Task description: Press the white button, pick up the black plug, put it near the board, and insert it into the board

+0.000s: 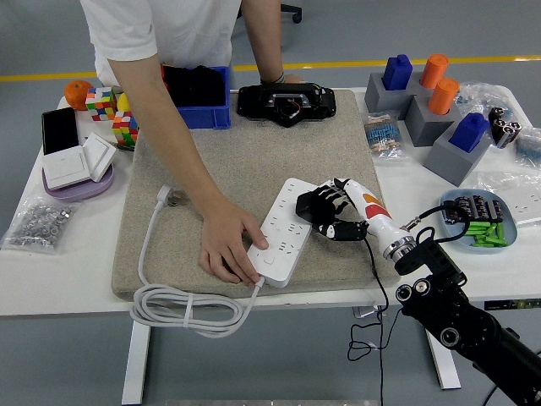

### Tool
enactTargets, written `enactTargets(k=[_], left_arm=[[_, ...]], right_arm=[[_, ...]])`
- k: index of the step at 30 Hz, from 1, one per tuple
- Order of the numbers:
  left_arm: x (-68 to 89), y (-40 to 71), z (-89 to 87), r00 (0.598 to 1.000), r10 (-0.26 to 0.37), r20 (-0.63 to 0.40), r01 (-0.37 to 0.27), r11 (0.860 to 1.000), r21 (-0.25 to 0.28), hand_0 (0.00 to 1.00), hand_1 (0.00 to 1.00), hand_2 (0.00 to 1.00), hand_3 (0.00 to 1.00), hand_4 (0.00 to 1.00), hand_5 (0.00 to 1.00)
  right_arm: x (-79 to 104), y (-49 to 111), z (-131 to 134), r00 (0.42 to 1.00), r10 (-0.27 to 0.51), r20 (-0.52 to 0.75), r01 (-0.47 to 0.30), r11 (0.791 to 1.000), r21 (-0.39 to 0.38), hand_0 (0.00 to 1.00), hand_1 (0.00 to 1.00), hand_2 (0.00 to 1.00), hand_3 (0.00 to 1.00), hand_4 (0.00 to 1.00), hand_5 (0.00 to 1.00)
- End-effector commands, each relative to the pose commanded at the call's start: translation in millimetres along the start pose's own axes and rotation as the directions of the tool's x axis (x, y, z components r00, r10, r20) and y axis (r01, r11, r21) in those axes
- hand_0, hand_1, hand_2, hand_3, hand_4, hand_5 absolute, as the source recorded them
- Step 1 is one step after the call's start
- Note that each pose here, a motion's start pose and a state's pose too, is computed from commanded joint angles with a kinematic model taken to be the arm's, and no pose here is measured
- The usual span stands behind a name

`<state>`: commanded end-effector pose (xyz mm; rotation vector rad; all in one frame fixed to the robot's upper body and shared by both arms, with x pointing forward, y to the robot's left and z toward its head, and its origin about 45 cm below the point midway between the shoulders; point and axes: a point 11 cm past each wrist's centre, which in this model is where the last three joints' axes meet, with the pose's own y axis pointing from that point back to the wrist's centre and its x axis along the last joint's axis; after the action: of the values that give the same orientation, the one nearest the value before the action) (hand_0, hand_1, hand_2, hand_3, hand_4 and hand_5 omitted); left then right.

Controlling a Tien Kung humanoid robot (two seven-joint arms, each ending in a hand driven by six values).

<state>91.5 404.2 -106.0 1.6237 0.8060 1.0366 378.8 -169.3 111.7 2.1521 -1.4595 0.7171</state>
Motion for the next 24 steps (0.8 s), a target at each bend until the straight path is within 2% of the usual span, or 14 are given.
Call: enactTargets(k=[4,5,15,24], left_arm=[[-0.4,0.1,0.6,1.0,-0.001,0.0,0.001,1.0,-0.001,0.69,0.637,0.613,0.637,0.553,0.184],[-0.3,0.1,0.6,1.0,-0.001,0.001,0.001,1.0,-0.001,0.69,0.637,0.613,0.637,0.554,0.184],[0.1,0.2,0.9,1.0,0.0,0.002,0.0,1.0,-0.001,0.69,0.637,0.613,0.637,0.554,0.185],[-1.2,-0.1,0.2,1.0,-0.003,0.002,0.003,1.0,0.001,0.69,0.637,0.614,0.637,0.554,0.184]], right_arm=[[0.2,-0.3,-0.6,1.0,0.001,0.001,-0.001,1.0,0.003,0.446,0.408,0.463,0.575,0.767,0.002],[0.6,-0.4,-0.6,1.0,0.003,0.001,-0.003,1.0,0.003,0.47,0.451,0.507,0.585,0.759,0.002],[3.9,-1.8,-0.7,1.0,0.015,-0.005,-0.015,1.0,0.008,0.471,0.457,0.511,0.585,0.754,0.002],[-0.7,-0.6,-0.7,1.0,-0.008,-0.002,0.008,1.0,0.003,0.465,0.456,0.509,0.584,0.761,0.002]])
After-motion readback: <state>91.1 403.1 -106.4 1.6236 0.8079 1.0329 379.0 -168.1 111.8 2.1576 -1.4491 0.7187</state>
